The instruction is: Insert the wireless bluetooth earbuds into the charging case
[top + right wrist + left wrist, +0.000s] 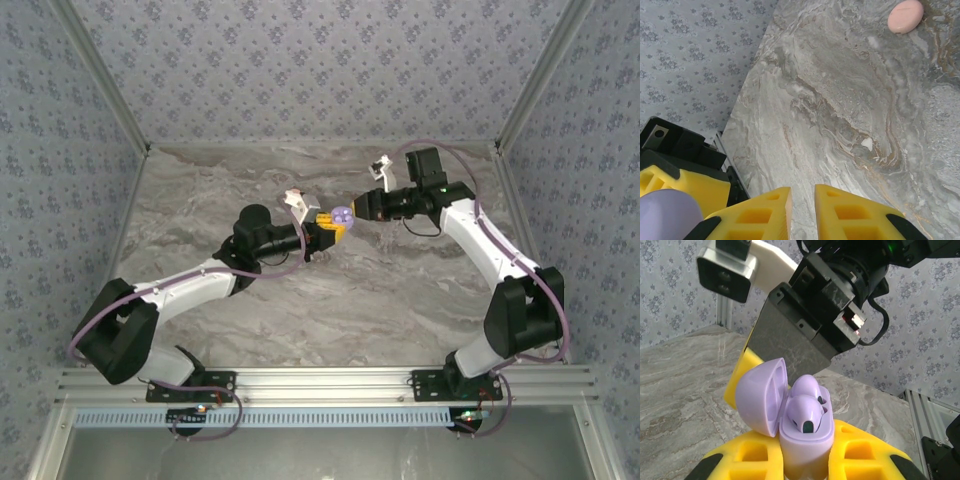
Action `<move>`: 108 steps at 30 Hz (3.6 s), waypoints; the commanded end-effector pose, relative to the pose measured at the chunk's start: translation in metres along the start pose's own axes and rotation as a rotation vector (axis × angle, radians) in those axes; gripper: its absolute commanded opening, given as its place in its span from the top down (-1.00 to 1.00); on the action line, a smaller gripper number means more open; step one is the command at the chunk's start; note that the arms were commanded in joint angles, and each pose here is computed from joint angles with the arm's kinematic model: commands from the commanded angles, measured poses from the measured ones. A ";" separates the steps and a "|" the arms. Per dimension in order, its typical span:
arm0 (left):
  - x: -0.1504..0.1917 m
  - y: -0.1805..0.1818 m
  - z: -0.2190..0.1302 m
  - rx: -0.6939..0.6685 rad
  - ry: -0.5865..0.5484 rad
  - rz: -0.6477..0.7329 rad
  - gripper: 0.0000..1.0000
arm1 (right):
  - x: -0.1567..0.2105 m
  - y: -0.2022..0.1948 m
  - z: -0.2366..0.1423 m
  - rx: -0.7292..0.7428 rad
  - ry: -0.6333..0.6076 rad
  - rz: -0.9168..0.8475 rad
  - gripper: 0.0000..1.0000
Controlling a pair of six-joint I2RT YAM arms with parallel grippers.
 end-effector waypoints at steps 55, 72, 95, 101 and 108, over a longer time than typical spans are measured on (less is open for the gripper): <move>0.004 0.024 0.010 -0.147 0.009 -0.113 0.74 | -0.003 0.025 -0.019 0.010 -0.043 -0.112 0.56; 0.025 0.092 0.009 -0.475 0.178 -0.395 0.73 | 0.009 -0.026 -0.025 0.362 -0.033 -0.016 0.55; 0.082 0.198 0.015 -0.704 0.430 -0.791 0.73 | 0.022 -0.037 -0.023 0.397 0.000 0.019 0.53; 0.096 0.216 0.013 -0.732 0.440 -0.838 0.72 | 0.022 -0.037 -0.024 0.400 0.000 0.021 0.52; 0.110 0.228 0.008 -0.765 0.461 -0.874 0.70 | 0.021 -0.036 -0.025 0.406 0.001 0.018 0.51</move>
Point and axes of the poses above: each hand's point on the last joint's axis, 136 mm out from that joint toward the fingers, its own z axis out along the fingers, its own y axis along the line the jaws close on, x = y × z, the point moved 5 cm from there along -z, back along the fingers, and after that the axes turned 5 degrees about -z, right-handed, at the moved point
